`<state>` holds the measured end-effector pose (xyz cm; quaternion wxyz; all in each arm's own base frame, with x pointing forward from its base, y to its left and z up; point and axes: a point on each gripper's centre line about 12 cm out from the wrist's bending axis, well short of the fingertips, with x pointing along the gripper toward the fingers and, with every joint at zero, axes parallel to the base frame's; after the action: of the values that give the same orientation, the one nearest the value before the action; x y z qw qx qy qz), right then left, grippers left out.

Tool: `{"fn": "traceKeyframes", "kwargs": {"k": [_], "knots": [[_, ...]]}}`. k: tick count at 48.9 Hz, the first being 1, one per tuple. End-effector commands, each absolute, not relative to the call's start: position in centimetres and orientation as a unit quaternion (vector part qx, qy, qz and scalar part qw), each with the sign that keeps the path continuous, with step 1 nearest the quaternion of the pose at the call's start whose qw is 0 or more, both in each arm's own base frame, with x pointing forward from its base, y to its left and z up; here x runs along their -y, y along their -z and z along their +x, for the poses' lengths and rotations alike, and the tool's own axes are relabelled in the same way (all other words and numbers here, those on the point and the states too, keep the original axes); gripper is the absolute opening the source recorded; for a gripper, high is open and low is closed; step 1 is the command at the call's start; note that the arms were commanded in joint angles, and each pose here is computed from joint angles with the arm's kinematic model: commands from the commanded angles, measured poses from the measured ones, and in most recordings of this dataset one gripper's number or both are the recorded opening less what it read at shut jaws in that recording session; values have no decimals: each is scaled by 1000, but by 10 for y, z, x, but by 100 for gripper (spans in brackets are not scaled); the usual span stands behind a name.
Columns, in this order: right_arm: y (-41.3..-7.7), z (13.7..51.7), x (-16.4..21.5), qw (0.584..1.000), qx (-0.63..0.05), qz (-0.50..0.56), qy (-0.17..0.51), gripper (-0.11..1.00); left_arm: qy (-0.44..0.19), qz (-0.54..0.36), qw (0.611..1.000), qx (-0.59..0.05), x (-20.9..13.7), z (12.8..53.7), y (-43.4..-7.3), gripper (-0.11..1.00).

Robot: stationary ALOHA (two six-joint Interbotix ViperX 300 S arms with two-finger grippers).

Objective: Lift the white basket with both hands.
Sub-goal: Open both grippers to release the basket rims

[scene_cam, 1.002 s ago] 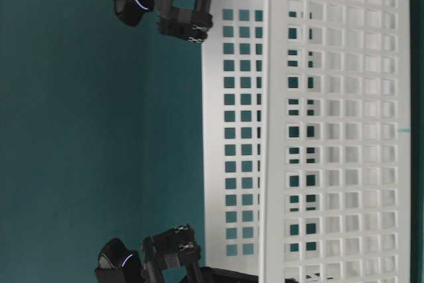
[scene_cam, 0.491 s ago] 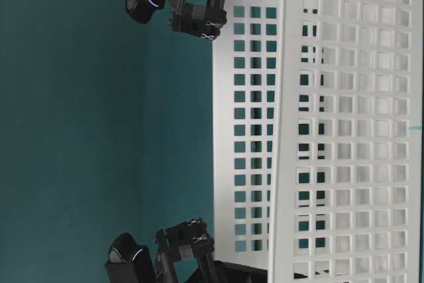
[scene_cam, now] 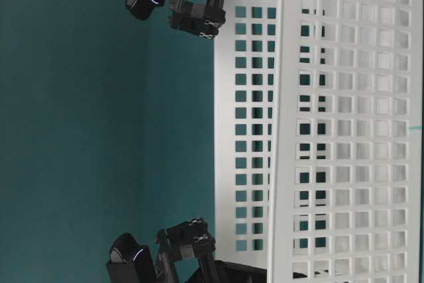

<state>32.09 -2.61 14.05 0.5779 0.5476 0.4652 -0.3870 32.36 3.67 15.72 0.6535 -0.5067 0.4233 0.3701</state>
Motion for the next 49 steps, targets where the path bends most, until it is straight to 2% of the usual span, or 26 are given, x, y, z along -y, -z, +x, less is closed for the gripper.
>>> {"fn": "traceKeyframes", "kwargs": {"k": [1,9,11,15,19,24,27,31,49], "knots": [[-130,326,18,591,-476,534,373,19,-370,-498,656,-431,-36,326,-149,3],[-130,326,19,593,-474,534,372,22,-371,-498,655,-432,-36,325,-148,3],[-130,326,19,594,-474,534,371,26,-368,-498,657,-430,-36,325,-148,4],[-130,327,19,595,-473,532,372,43,-365,-500,660,-426,-35,327,-149,11],[-128,324,22,594,-473,532,376,61,-364,-501,660,-425,-35,327,-149,26],[-129,325,26,599,-469,529,376,84,-364,-502,660,-424,-35,328,-150,55],[-129,325,28,604,-467,525,377,91,-365,-501,660,-424,-36,328,-150,74],[-129,325,30,606,-464,525,377,96,-365,-501,660,-424,-36,328,-150,92],[-133,321,37,609,-464,520,378,96,-364,-501,661,-423,-36,327,-151,92]]}}
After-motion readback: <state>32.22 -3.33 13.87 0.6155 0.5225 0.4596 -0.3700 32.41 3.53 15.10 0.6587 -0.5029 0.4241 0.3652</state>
